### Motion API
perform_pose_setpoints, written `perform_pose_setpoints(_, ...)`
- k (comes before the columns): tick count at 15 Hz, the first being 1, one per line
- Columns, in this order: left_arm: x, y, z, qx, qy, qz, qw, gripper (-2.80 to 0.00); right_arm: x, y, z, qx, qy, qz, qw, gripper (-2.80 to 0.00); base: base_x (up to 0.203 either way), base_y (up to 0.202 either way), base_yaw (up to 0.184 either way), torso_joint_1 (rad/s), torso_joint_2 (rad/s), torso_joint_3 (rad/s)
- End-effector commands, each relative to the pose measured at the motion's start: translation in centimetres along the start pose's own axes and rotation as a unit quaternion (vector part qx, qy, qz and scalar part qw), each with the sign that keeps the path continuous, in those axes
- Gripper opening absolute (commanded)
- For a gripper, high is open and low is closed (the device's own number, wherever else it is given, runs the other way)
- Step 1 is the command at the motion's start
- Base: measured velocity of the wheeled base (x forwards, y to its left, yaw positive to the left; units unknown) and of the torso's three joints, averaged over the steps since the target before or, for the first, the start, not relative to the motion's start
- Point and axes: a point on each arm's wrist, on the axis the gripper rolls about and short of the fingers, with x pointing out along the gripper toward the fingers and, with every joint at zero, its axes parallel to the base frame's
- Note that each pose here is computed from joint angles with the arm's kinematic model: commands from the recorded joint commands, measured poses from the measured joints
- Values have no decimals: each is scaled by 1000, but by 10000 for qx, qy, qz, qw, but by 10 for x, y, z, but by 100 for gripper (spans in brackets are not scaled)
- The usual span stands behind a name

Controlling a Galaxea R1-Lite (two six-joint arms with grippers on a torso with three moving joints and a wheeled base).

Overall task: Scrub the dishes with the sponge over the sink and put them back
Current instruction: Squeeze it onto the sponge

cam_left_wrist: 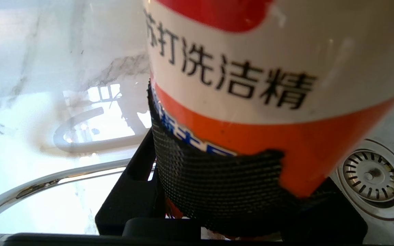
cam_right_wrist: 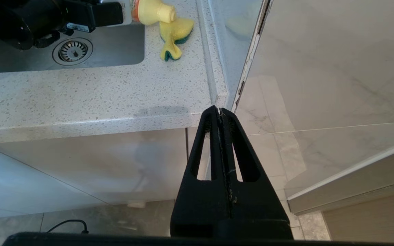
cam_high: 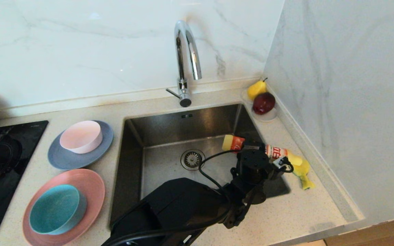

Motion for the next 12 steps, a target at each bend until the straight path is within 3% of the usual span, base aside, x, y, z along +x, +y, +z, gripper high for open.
perform_pose_setpoints(1, 0, -3, 0, 47, 22, 5, 10000, -280, 0, 0, 0, -3, -2, 5, 10000, -280, 0, 0, 0, 0, 0, 0)
perform_pose_setpoints(8, 0, 5, -1, -227, 72, 280, 9993, -280, 0, 0, 0, -3, -10, 4, 10000, -280, 0, 0, 0, 0, 0, 0)
perform_pose_setpoints(12, 0, 9, -2, -243, 69, 305, 9992, -280, 0, 0, 0, -3, -10, 4, 10000, -280, 0, 0, 0, 0, 0, 0)
